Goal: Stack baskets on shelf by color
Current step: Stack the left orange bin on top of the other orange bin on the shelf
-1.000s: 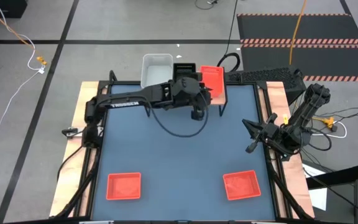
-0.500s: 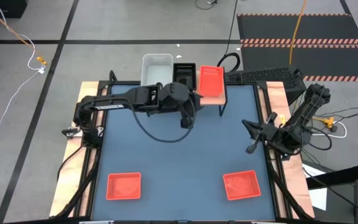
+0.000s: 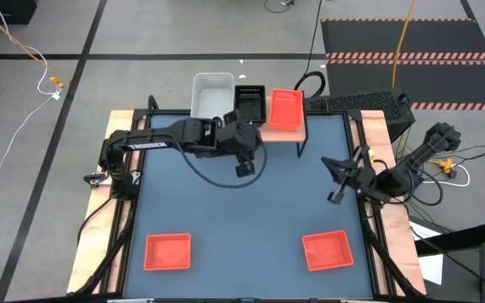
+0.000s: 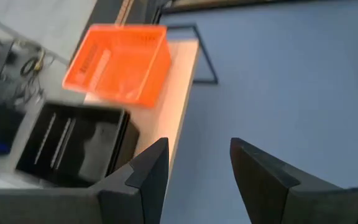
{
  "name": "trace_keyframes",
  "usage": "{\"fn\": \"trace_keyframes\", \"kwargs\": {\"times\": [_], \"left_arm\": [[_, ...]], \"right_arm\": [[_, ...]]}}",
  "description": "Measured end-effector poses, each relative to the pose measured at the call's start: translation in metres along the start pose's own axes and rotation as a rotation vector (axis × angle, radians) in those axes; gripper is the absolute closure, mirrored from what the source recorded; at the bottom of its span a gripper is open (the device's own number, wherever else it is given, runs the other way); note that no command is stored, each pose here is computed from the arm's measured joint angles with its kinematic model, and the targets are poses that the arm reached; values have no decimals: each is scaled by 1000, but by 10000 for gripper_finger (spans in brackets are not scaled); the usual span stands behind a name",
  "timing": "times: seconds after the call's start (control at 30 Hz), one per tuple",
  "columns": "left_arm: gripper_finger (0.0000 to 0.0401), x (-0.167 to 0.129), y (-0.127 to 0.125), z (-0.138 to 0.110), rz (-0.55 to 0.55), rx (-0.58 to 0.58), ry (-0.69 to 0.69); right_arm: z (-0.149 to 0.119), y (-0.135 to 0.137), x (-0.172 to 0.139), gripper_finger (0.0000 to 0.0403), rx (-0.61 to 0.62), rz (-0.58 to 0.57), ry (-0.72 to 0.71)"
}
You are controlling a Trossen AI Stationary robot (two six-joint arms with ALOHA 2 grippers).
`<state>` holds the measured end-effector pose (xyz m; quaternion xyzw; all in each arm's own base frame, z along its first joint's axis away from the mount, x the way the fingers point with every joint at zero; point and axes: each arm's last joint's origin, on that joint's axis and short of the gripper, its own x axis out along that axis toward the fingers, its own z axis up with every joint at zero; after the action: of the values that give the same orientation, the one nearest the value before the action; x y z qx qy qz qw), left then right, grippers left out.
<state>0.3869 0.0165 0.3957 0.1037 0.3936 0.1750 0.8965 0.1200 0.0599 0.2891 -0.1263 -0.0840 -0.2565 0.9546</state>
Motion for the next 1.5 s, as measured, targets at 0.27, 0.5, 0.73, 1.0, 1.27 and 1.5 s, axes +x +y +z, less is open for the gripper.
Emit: {"fn": "trace_keyframes", "kwargs": {"times": [0.27, 0.5, 0.73, 1.0, 1.27, 1.5], "left_arm": [[226, -1, 0, -13, 39, -96, 125], [226, -9, -8, -29, 115, -189, 264], [226, -11, -37, -56, 171, -251, 449], [226, 3, -110, -129, 154, -487, 854], [226, -17, -193, -169, 46, -872, 1037], [226, -29, -211, -173, 130, -1096, 994]], "right_arm": [[-7, -14, 18, 377, -52, -166, 33], [-10, -24, 29, 318, -91, -197, -13], [-10, -27, 38, 275, -146, -91, -133], [-12, -39, 45, 280, -95, -184, -135], [-12, -47, 48, 284, -80, -247, -149], [-11, -55, 50, 284, -71, -305, -171]]}}
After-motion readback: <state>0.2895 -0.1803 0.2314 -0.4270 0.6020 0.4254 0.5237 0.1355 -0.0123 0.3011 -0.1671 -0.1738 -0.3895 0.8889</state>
